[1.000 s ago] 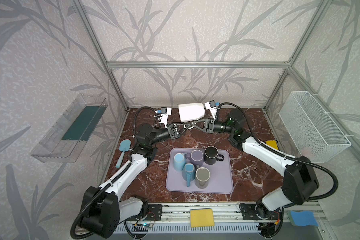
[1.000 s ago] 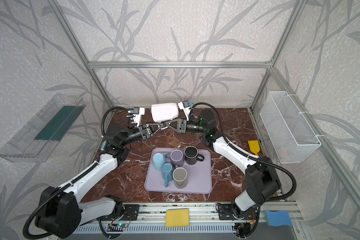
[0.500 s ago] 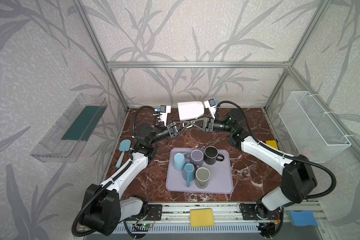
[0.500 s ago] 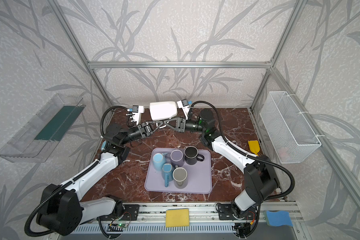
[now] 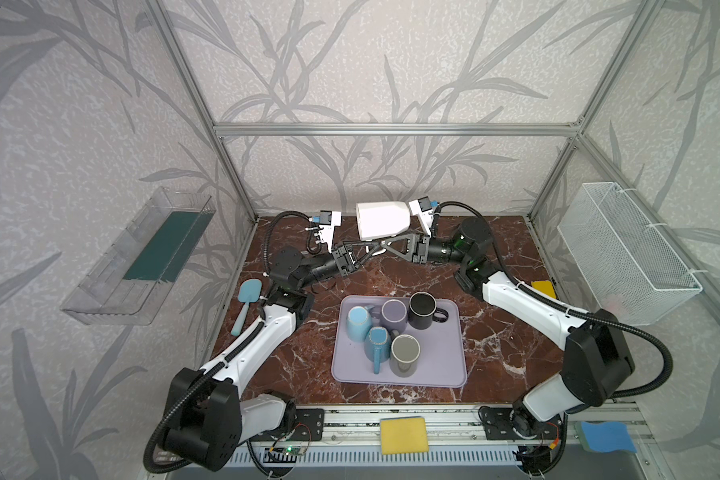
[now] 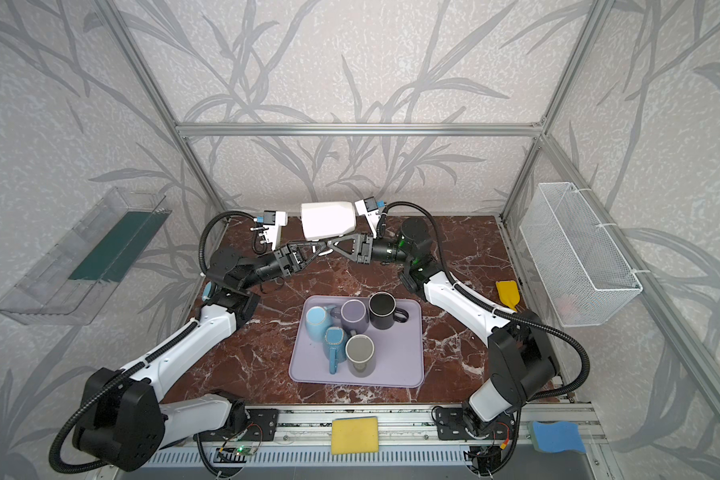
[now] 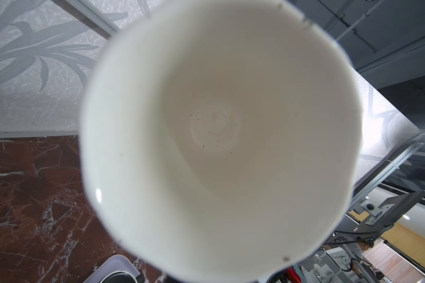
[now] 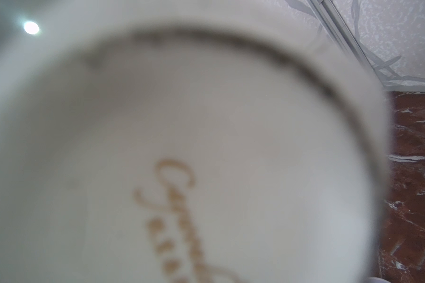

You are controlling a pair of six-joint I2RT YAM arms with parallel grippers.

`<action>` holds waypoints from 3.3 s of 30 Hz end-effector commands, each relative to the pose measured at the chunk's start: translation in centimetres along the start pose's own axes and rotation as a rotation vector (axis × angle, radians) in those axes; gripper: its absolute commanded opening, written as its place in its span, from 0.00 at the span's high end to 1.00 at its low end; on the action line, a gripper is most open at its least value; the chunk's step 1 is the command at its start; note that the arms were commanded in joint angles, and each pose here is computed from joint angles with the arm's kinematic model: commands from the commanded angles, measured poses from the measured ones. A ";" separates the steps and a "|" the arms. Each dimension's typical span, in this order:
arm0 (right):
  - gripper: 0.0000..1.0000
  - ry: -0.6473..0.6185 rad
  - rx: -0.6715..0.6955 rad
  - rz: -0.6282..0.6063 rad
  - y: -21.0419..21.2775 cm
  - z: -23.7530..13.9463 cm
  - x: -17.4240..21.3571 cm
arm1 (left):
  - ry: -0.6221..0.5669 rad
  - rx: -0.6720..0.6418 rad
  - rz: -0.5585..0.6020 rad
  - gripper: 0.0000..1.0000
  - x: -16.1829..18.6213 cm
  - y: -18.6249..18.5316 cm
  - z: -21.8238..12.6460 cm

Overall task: Turn the mug right side up
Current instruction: 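Bring the white mug toward the left gripper and grasp its rim with the left gripper, then open the right gripper and withdraw it while the left gripper carries the mug away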

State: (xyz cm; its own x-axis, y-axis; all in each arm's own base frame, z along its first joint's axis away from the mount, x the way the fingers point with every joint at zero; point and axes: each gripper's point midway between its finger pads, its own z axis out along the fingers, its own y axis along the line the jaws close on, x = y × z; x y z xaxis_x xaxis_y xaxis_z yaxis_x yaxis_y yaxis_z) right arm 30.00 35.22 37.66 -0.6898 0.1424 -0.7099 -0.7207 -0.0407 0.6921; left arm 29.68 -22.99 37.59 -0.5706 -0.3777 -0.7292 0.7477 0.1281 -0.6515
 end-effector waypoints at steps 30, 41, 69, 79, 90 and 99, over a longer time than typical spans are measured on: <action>0.51 -0.053 0.013 -0.109 0.2 -0.4 -0.4 | -0.115 -0.018 0.077 1.00 -1.3 -1.7 -1.3; 0.48 -0.034 0.087 -0.051 -2.1 -1.0 0.7 | -0.120 -0.099 0.071 1.00 -1.3 -0.2 -1.6; 0.47 -0.056 0.289 0.003 -5.5 -7.0 2.5 | -0.137 -0.401 -0.079 1.00 -1.4 9.7 -4.9; 0.47 -0.043 0.371 0.012 -6.5 -9.7 3.9 | -0.107 -0.565 -0.125 1.00 -1.0 15.7 -6.8; 0.47 -0.057 0.400 0.044 -7.7 -11.9 4.9 | 0.004 -0.752 -0.151 1.00 -0.1 22.0 -8.0; 0.47 -0.057 0.431 0.055 -8.0 -13.3 5.5 | 0.171 -0.969 -0.165 1.00 1.3 26.5 -9.8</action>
State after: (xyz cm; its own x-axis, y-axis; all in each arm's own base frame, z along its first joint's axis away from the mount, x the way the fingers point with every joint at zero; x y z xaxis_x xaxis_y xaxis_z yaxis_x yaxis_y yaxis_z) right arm 31.85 23.55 26.18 -0.7281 0.2227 -0.6483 -0.5523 0.3697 0.7472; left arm 44.53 -12.05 16.00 -0.7621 -0.3999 -0.5092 0.0565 0.7424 -0.6676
